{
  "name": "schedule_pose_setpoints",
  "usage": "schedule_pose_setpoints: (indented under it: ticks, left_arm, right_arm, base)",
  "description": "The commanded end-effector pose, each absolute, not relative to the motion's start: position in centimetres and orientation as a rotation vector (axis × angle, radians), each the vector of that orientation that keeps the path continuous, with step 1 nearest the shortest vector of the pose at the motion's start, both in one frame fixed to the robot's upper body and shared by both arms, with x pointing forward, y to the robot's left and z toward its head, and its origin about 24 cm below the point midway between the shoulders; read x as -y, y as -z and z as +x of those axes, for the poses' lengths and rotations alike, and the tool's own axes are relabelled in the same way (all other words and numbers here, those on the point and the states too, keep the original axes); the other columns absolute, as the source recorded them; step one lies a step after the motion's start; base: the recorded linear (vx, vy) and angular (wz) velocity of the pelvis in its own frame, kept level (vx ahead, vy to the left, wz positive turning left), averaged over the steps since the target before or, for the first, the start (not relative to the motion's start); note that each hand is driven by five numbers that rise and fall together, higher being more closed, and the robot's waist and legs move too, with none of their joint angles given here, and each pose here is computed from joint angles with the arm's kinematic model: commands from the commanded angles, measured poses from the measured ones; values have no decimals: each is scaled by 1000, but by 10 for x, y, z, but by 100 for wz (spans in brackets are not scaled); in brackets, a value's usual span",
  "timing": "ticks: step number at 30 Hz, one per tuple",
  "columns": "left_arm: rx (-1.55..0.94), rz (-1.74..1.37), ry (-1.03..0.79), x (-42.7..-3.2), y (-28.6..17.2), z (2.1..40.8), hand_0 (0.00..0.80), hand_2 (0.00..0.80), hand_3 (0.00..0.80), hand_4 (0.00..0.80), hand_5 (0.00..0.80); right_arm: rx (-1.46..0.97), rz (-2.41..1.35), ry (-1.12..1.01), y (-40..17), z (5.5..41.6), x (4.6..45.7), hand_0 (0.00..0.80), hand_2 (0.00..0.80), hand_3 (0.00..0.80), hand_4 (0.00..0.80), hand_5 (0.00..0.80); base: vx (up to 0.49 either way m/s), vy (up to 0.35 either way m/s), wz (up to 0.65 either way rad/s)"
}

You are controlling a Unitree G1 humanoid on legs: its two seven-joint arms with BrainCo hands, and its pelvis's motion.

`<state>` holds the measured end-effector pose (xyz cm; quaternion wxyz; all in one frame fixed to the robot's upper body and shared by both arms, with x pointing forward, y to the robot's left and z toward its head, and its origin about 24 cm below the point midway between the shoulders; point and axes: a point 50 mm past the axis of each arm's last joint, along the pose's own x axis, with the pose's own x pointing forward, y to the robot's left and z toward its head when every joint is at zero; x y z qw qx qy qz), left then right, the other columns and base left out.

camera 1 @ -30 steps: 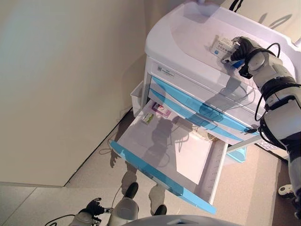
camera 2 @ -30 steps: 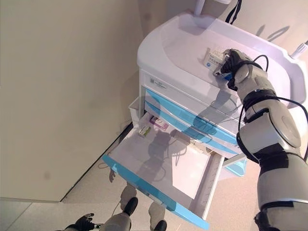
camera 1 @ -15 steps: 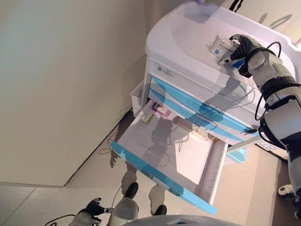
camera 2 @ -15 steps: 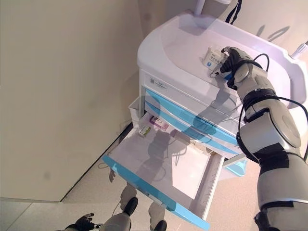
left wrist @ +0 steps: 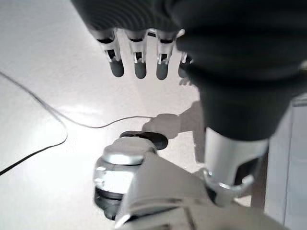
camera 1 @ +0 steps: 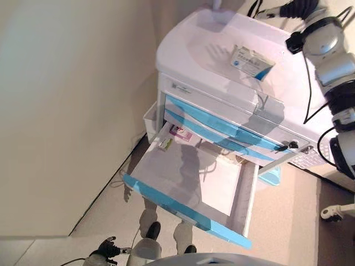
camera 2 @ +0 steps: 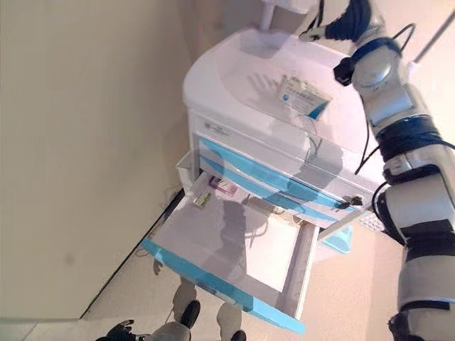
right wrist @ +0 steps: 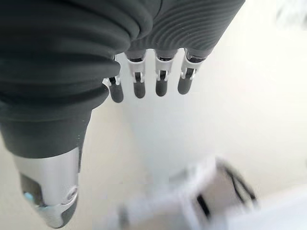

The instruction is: Open the drawer and pick up the medicine

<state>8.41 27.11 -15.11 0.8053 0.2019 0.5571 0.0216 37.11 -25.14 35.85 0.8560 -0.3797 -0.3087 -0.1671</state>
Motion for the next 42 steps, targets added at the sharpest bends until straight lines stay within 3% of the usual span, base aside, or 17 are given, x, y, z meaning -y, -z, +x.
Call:
schedule_pose_setpoints:
  ticks: [1,7,10,17,29,42]
  left_arm:
    - [-1211,441,-65,-272,153,76,0,0,0,0,0]
    - [-1243,433,-66,-269,156,64,0,0,0,0,0]
    - [-1261,421,-60,-261,160,60,0,0,0,0,0]
    - [-1268,406,-44,-253,162,54,0,0,0,0,0]
    - [-1256,406,15,-241,165,53,0,0,0,0,0]
    - [-1240,436,16,-246,163,56,0,0,0,0,0]
  right_arm:
    - [761,-681,431,-366,353,270,0,0,0,0,0]
    - [797,-450,515,-345,339,297,0,0,0,0,0]
    - [779,-208,523,-298,333,302,0,0,0,0,0]
    - [597,-99,590,-196,307,313,0,0,0,0,0]
    - [-53,-241,621,-23,226,328,0,0,0,0,0]
    - [-859,-375,391,116,132,302,0,0,0,0,0]
  base:
    - [7,41,-31]
    - [1,34,-40]
    - [-16,31,-34]
    - [-20,28,-30]
    - [1,3,-23]
    - [1,-1,-1]
